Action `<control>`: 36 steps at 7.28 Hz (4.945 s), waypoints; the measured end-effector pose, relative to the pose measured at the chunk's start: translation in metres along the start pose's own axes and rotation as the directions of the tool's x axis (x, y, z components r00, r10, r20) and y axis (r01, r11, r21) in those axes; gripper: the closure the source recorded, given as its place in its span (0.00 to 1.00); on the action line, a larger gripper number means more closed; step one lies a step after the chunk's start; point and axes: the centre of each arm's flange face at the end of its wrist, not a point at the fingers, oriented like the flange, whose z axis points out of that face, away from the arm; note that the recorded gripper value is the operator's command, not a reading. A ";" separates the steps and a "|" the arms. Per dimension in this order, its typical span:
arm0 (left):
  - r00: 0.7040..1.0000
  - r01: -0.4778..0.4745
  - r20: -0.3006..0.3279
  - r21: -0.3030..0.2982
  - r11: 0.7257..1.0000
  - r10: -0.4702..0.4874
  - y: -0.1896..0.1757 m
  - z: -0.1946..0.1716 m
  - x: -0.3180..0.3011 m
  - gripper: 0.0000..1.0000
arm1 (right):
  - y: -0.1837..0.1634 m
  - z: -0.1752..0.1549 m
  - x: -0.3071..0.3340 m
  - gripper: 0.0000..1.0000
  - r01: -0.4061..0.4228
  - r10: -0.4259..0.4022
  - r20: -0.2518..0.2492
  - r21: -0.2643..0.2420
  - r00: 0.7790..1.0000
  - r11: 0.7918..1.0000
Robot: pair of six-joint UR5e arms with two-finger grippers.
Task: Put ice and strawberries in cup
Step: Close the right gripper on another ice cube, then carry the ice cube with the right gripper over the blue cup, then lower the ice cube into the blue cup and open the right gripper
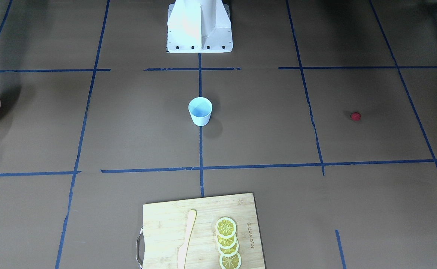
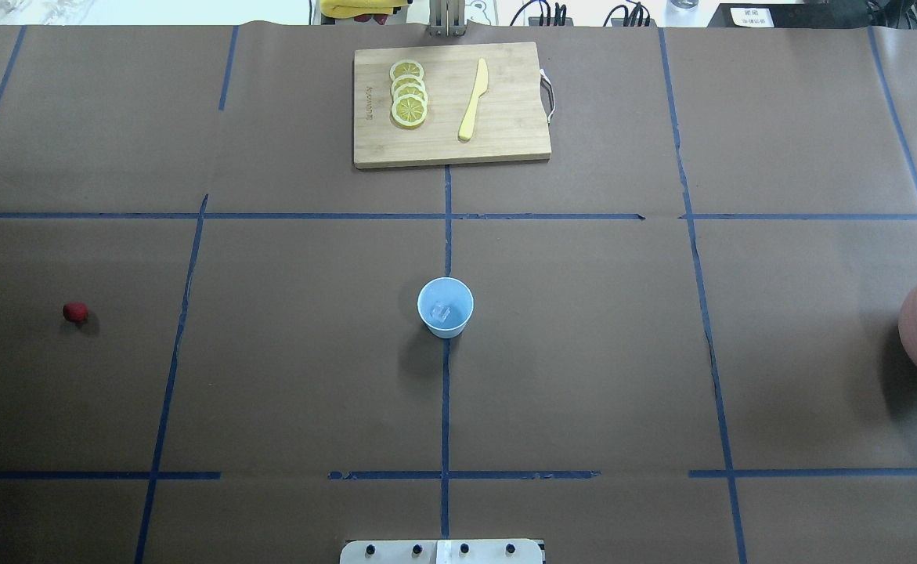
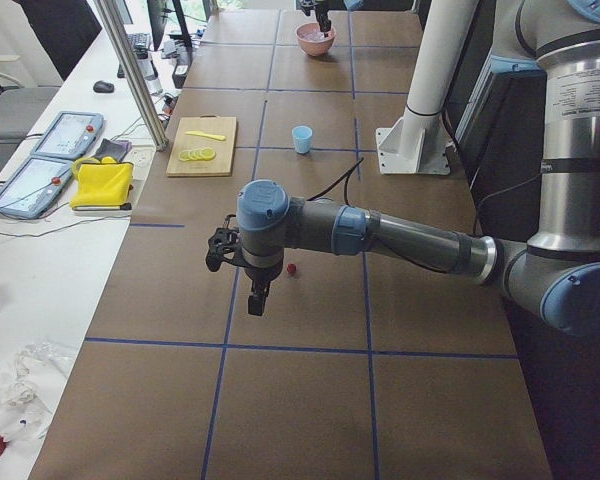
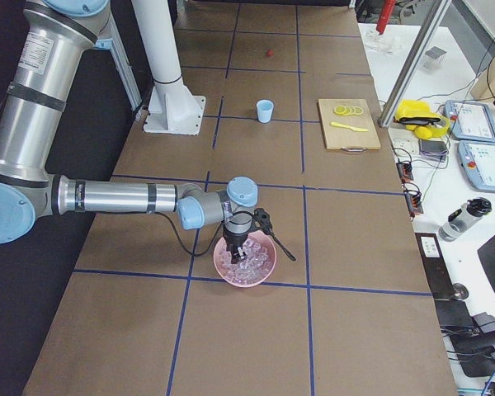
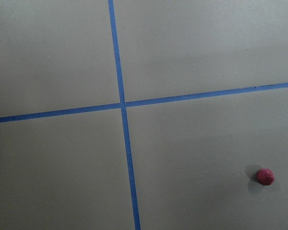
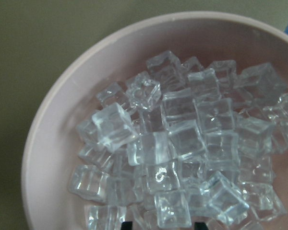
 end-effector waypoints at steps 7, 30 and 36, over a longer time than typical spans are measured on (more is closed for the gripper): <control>1.000 -0.003 -0.005 0.004 1.000 0.003 0.000 -0.002 0.003 0.00 | -0.009 0.004 0.000 0.58 0.006 -0.006 0.001 -0.004 1.000 1.000; 1.000 0.018 -0.006 -0.016 1.000 -0.018 0.004 0.000 0.001 0.00 | -0.364 -0.159 -0.616 0.99 -0.426 0.412 0.138 0.096 0.901 0.900; 1.000 0.015 -0.006 -0.015 1.000 -0.015 0.004 -0.001 0.003 0.00 | -0.360 -0.122 -0.634 0.64 -0.408 0.401 0.099 0.079 0.911 0.909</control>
